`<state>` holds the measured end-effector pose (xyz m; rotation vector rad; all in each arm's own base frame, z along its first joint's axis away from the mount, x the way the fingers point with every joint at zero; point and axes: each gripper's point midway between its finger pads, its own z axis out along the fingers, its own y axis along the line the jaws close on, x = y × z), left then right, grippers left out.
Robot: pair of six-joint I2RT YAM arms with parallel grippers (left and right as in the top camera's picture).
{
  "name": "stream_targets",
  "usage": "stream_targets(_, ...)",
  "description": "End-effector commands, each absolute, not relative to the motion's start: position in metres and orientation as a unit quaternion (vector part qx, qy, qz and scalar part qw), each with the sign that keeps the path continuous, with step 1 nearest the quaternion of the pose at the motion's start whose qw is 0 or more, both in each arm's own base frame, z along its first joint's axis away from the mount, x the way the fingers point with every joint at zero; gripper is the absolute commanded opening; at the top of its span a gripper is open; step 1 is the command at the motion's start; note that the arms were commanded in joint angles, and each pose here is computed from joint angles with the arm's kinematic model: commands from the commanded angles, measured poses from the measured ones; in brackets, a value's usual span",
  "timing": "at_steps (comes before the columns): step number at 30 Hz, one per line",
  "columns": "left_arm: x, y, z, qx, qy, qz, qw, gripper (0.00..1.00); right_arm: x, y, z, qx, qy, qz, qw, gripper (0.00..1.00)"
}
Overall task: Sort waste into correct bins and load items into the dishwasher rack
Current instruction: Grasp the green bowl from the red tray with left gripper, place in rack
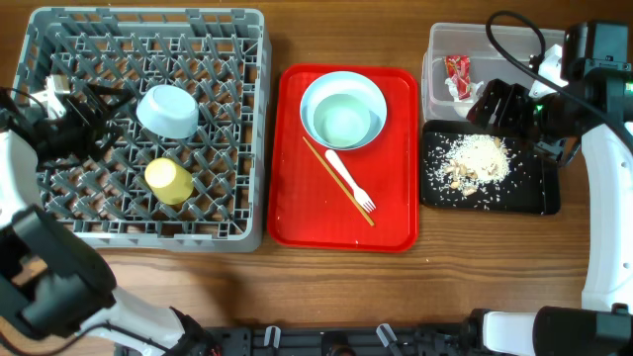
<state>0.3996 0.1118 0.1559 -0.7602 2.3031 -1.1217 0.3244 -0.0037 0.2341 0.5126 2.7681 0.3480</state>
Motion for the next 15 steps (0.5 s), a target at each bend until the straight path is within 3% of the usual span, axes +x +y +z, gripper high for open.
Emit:
stream_targets(1, 0.398, 0.085, 0.202, -0.225, 0.851, -0.388, 0.274, 1.00, 0.323, -0.008, 0.241, 0.175, 0.964, 0.112, 0.165, 1.00)
stream_targets(7, 0.405, -0.031, 0.227, -0.087, 0.926, -0.200, 0.307, 1.00, 0.323, -0.008, 0.241, 0.175, 0.964, 0.112, 0.164, 1.00)
stream_targets(9, 0.411, -0.093, 0.236, -0.028, 0.926, -0.176, 0.332, 1.00, 0.320, -0.008, 0.240, 0.175, 0.965, 0.111, 0.159, 1.00)
stream_targets(15, 0.430, -0.188, 0.293, 0.059, 0.896, -0.173, 0.406, 1.00, 0.309, -0.015, 0.235, 0.184, 0.970, 0.085, 0.137, 1.00)
